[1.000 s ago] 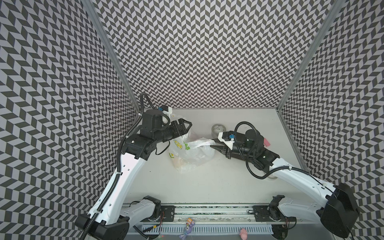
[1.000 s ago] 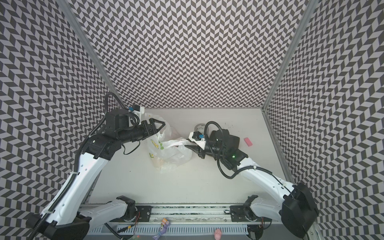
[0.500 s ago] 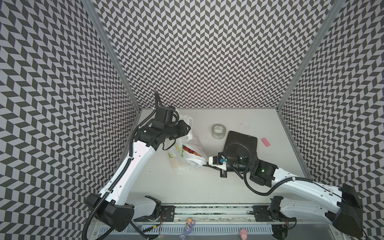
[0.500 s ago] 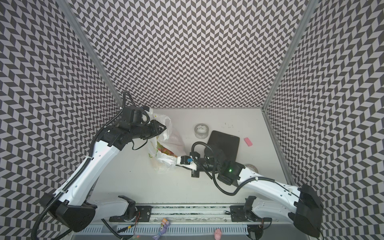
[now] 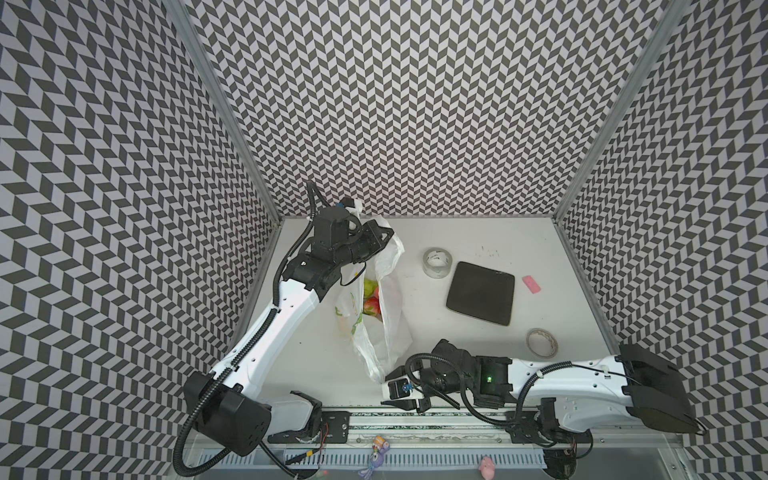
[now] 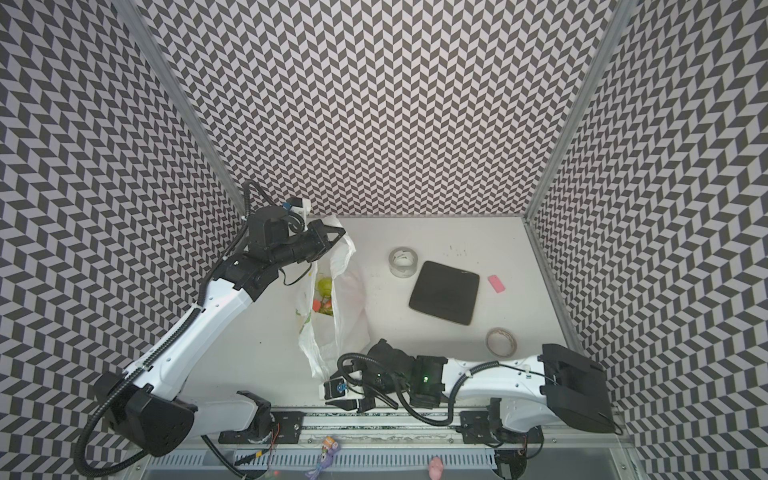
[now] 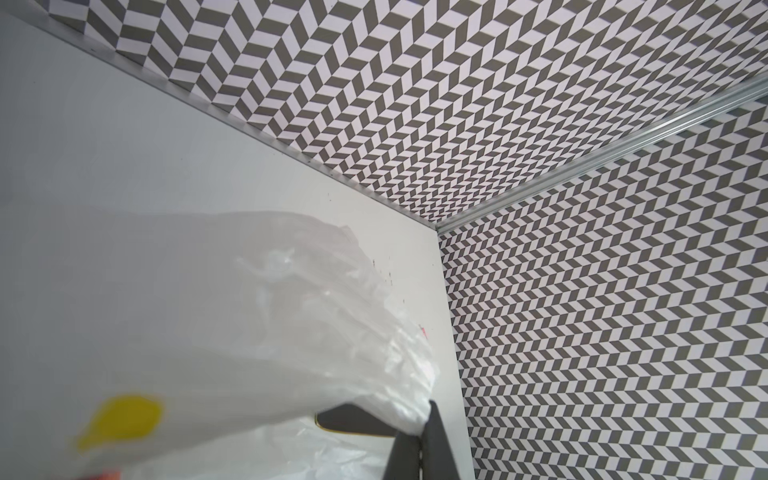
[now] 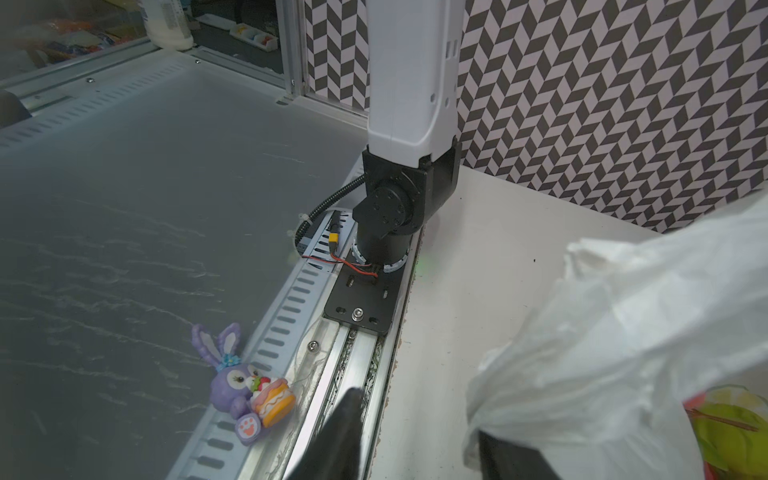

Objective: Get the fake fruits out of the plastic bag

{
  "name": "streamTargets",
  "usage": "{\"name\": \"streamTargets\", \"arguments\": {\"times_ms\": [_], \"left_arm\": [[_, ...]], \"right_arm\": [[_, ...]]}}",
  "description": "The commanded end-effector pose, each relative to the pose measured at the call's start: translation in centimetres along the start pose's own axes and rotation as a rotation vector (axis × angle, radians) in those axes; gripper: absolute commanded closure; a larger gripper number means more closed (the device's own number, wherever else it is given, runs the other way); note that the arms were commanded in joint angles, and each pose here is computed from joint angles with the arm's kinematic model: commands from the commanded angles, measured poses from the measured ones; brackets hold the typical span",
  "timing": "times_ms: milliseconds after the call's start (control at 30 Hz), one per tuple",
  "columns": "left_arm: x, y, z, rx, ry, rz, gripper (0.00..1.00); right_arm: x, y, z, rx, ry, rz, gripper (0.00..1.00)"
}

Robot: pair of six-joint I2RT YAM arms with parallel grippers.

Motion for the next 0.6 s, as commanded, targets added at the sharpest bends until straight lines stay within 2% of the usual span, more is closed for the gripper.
{"name": "streamTargets", "arguments": {"times_ms": [0, 67, 133, 200, 300, 367, 433, 533, 567], "left_arm": [[-2.0, 0.0, -1.8, 0.086, -0.005, -0.104, 0.88], [-2.2, 0.0, -1.6, 0.079, -0.023, -0.111, 0.83], [-2.1, 0.0, -1.3, 0.072, -0.041, -0.108, 0.82], [-1.9, 0.1, -1.2, 0.067, -0.058, -0.106, 0.82], [-1.6, 0.1, -0.8, 0.061, -0.071, -0.099, 0.82], [-1.5, 0.2, -0.7, 0.06, -0.079, -0.095, 0.82], [-1.3, 0.3, -0.6, 0.059, -0.082, -0.093, 0.82], [-1.2, 0.4, -0.6, 0.061, -0.082, -0.091, 0.82], [-1.0, 0.3, -0.5, 0.06, -0.081, -0.086, 0.82]], "right_arm": [[-3.6, 2.0, -2.7, 0.125, -0.018, -0.077, 0.29], [-4.3, 4.6, -3.4, 0.179, -0.027, -0.077, 0.16], [-5.0, 7.4, -4.1, 0.217, -0.04, -0.098, 0.07], [-6.0, 10.3, -5.0, 0.244, -0.069, -0.137, 0.03], [-6.7, 13.7, -7.2, 0.298, -0.185, -0.233, 0.02], [-6.4, 15.4, -10.1, 0.431, -0.335, -0.276, 0.01], [-5.4, 15.9, -13.4, 0.559, -0.541, -0.277, 0.03], [-4.0, 14.4, -17.3, 0.647, -0.757, -0.204, 0.06], [-3.8, 13.6, -18.1, 0.647, -0.788, -0.189, 0.06]]}}
Point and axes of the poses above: each gripper's point midway between its finger pads, its own y axis back along the fingers, its own z axis along the line the jaws close on, x = y × z, the point moved 3 cm from there along y, back along the fingers, and after that the axes turned 6 degrees about y, right-handed, at the moved point
